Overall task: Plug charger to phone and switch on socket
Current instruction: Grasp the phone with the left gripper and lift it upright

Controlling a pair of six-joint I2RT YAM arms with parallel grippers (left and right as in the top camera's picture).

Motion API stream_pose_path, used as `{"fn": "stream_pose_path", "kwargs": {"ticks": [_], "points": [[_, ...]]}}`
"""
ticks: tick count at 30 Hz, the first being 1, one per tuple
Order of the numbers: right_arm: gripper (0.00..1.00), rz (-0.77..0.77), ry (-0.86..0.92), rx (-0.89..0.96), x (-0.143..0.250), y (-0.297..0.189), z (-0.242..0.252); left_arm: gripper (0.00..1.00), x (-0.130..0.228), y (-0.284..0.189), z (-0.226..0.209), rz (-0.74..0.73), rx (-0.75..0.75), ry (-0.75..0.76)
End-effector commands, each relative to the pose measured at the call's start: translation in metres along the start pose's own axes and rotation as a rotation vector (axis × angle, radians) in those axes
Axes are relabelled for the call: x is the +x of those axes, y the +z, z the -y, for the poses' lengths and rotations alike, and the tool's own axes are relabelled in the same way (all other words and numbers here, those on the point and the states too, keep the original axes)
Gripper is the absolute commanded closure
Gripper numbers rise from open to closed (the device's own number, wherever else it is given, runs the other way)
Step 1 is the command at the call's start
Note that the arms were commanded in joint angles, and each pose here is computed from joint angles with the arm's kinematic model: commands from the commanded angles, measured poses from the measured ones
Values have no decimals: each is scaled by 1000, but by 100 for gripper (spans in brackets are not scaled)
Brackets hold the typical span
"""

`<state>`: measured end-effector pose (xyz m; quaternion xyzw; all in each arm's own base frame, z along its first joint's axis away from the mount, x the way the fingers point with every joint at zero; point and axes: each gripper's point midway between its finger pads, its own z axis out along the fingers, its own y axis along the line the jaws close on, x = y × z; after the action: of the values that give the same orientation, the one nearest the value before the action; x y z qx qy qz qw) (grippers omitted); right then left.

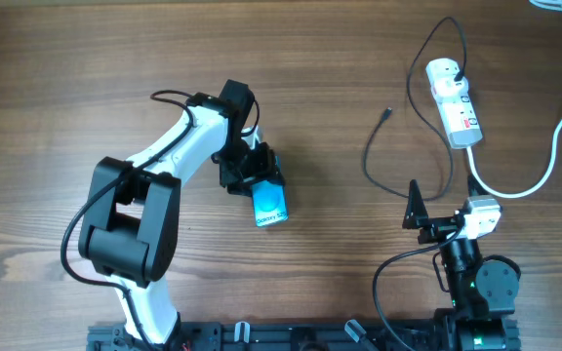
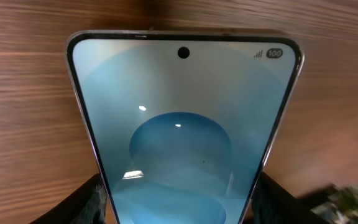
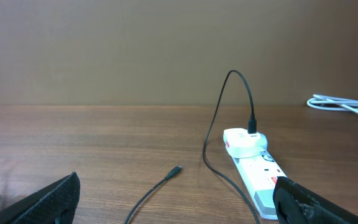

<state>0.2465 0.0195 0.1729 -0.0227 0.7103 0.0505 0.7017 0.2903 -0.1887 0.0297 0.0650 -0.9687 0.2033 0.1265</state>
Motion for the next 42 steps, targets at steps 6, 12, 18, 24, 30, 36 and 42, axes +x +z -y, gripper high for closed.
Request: {"fn": "stream_pose_path", "kwargs": {"ticks": [6, 12, 18, 24, 30, 36, 42], "points": [[0, 14, -12, 9, -3, -1, 1, 48, 12, -12, 36, -98, 217, -25], [0, 14, -12, 9, -3, -1, 1, 49, 26, -38, 47, -223, 414, -132], [0, 14, -12, 9, -3, -1, 1, 51, 56, -53, 51, -368, 479, -203], [0, 14, -12, 9, -3, -1, 1, 51, 64, -57, 53, -401, 493, -210], [0, 14, -12, 9, -3, -1, 1, 51, 64, -57, 53, -399, 494, -209], [0, 14, -12, 9, -3, -1, 1, 51, 59, -56, 54, -374, 504, -181], [0, 14, -12, 9, -3, -1, 1, 51, 52, -60, 64, -359, 571, -156]]}}
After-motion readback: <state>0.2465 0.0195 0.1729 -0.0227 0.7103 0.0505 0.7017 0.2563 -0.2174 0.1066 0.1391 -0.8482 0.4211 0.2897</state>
